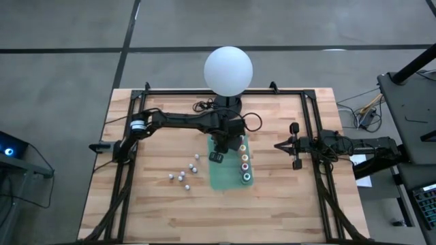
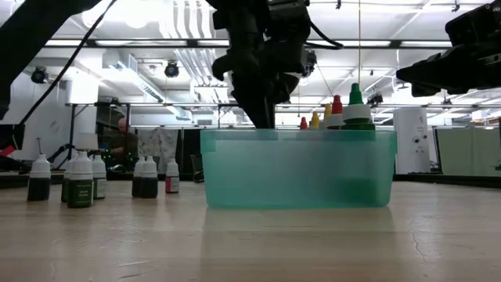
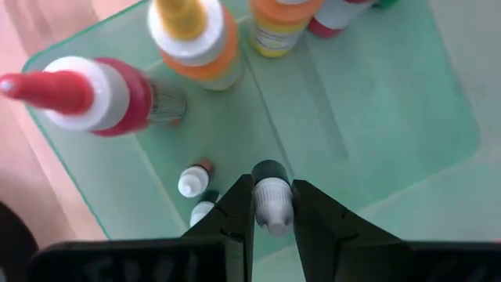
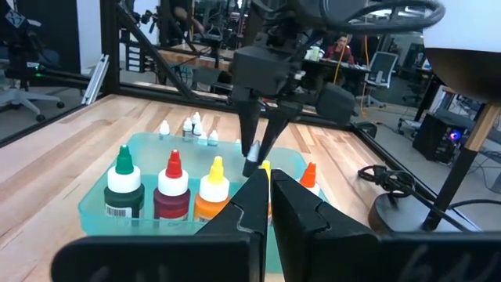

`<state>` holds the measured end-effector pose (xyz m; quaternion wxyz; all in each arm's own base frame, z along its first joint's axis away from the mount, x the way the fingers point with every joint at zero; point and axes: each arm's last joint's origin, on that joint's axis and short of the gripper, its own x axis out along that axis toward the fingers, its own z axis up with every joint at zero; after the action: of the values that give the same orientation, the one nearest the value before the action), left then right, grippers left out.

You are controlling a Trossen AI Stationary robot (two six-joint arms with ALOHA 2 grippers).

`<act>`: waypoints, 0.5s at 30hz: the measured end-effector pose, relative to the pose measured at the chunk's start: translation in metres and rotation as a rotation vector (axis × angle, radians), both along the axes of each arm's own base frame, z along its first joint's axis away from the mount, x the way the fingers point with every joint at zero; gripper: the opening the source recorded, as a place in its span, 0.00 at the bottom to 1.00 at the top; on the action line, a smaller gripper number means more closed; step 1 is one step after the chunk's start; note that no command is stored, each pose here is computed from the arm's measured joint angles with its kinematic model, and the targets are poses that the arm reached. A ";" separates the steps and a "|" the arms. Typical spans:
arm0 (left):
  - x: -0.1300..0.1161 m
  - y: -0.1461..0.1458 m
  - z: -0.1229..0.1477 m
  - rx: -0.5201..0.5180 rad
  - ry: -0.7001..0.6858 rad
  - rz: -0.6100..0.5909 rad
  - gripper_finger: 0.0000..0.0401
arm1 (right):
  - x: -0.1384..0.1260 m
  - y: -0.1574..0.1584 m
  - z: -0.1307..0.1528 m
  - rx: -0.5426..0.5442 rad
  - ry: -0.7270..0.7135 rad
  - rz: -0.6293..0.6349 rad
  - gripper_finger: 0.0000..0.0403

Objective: Pick & Place food coloring
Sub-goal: Put the small black food coloring bottle into the green bin

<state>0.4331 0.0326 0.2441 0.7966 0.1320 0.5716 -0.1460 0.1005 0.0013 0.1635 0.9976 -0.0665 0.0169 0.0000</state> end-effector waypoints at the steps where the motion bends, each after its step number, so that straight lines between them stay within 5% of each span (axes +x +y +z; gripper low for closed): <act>1: 0.000 0.000 0.000 0.008 0.000 -0.026 0.11 | 0.000 0.000 0.000 -0.002 0.000 0.000 0.02; 7: 0.002 -0.002 -0.004 0.067 -0.032 -0.202 0.11 | 0.000 0.000 0.000 0.000 0.000 0.000 0.02; 15: 0.004 -0.002 -0.004 0.083 -0.062 -0.238 0.11 | 0.000 0.000 0.000 -0.001 0.000 0.001 0.02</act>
<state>0.4374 0.0309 0.2400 0.7848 0.2363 0.5325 -0.2113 0.1005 0.0014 0.1635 0.9976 -0.0670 0.0169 0.0005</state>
